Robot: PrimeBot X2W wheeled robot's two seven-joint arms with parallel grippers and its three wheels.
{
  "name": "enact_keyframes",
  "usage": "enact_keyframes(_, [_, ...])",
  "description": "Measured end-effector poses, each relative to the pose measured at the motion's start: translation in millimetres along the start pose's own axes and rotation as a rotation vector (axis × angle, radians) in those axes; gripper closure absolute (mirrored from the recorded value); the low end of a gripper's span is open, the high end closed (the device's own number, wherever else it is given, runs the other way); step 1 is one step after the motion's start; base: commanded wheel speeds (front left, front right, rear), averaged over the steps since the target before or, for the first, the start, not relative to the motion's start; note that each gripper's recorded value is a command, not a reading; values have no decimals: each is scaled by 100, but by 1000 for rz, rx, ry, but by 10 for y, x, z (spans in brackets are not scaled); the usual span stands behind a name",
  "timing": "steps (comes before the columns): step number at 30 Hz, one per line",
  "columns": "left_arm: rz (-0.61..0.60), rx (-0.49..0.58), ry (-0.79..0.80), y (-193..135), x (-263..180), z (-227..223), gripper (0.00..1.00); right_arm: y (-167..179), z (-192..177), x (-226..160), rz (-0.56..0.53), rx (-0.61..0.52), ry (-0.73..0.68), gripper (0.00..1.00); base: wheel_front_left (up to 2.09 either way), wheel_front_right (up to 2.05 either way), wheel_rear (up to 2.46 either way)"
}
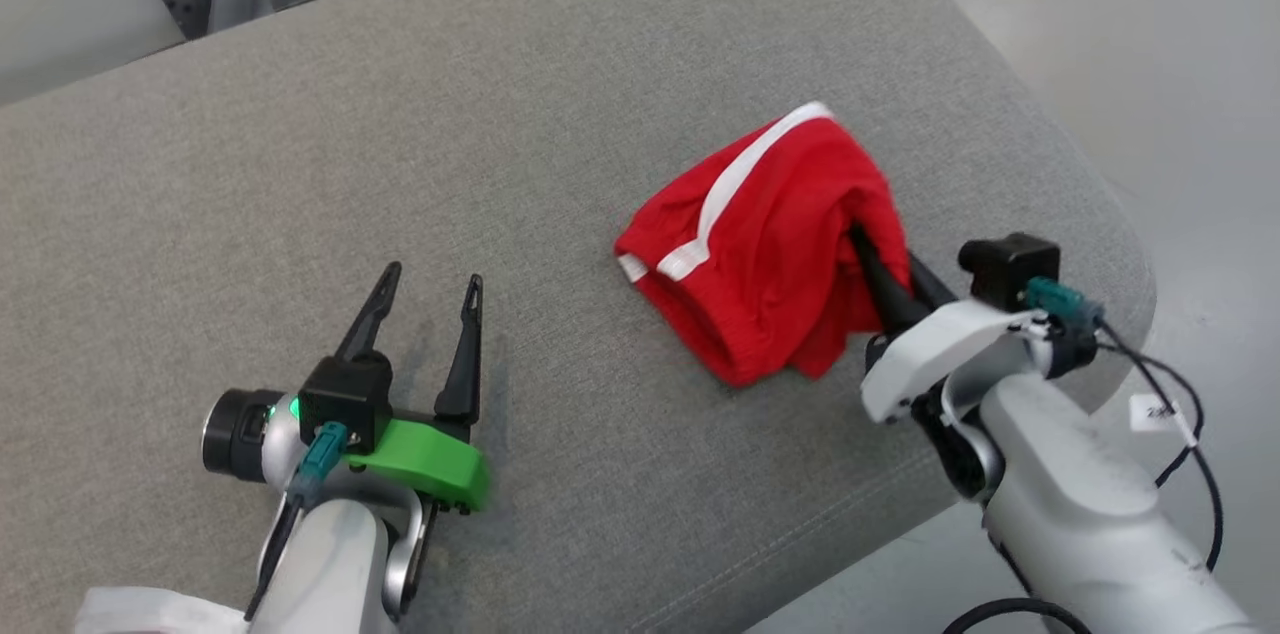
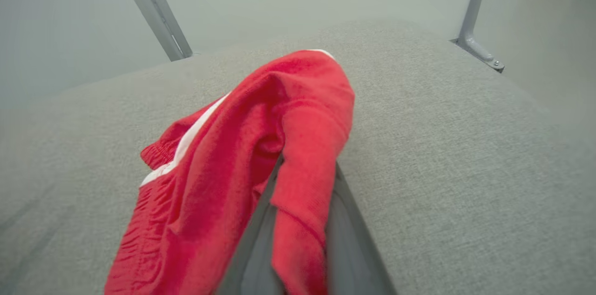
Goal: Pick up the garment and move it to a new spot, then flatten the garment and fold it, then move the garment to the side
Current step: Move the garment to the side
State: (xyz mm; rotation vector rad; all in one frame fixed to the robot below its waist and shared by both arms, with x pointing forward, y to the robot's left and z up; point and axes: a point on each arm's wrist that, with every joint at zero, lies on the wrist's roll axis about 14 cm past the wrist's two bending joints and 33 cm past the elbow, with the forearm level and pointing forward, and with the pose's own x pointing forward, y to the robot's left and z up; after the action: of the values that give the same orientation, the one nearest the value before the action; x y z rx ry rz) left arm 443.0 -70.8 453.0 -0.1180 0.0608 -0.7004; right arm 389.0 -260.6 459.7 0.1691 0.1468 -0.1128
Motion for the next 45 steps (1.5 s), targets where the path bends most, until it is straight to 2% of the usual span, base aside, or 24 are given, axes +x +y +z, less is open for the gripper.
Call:
enact_keyframes(8, [52, 41, 26, 438, 61, -217, 0, -825, 334, 469, -176, -121, -11, 100, 0, 0, 0])
enact_keyframes(10, [77, 49, 30, 586, 67, -268, 0, -1002, 322, 574, -208, -170, 14, 100, 0, 0, 0])
enact_keyframes(14, [130, 54, 70, 845, -22, -463, 0, -1213, 120, 747, -264, -188, 79, 100, 0, 0, 0])
enact_keyframes(15, [144, 53, 77, 904, -45, -499, 0, -1259, 31, 767, -278, -186, 104, 67, 0, 0, 0])
enact_keyframes(16, [158, 53, 82, 958, -66, -524, 0, -1305, -63, 776, -294, -184, 130, 0, 0, 0, 0])
enact_keyframes(18, [182, 50, 92, 1045, -114, -574, 0, -1402, -236, 771, -327, -181, 181, 0, 0, 0, 0])
enact_keyframes(21, [210, 42, 107, 1120, -179, -634, 0, -1567, -297, 770, -377, -190, 201, 0, 0, 0, 0])
enact_keyframes(24, [232, 31, 109, 1161, -228, -631, 0, -1717, -174, 746, -422, -211, 165, 0, 0, 0, 0])
enact_keyframes(27, [256, 24, 104, 1181, -271, -581, 0, -1705, 27, 738, -423, -246, 96, 0, 0, 0, 0])
enact_keyframes(30, [283, 9, 98, 1181, -340, -521, 0, -1479, 184, 766, -378, -260, 20, 0, 0, 0, 0])
enact_keyframes(33, [316, -2, 93, 1184, -438, -453, 0, -1108, 277, 776, -292, -260, -41, 0, 0, 0, 0])
enact_keyframes(40, [437, 0, 69, 1343, -760, -243, 0, -177, 188, 611, -52, -197, -84, 0, 0, 0, 0])
enact_keyframes(45, [518, 5, 61, 1441, -1049, -136, 0, 150, 193, 444, 20, -125, -111, 0, 0, 0, 0])
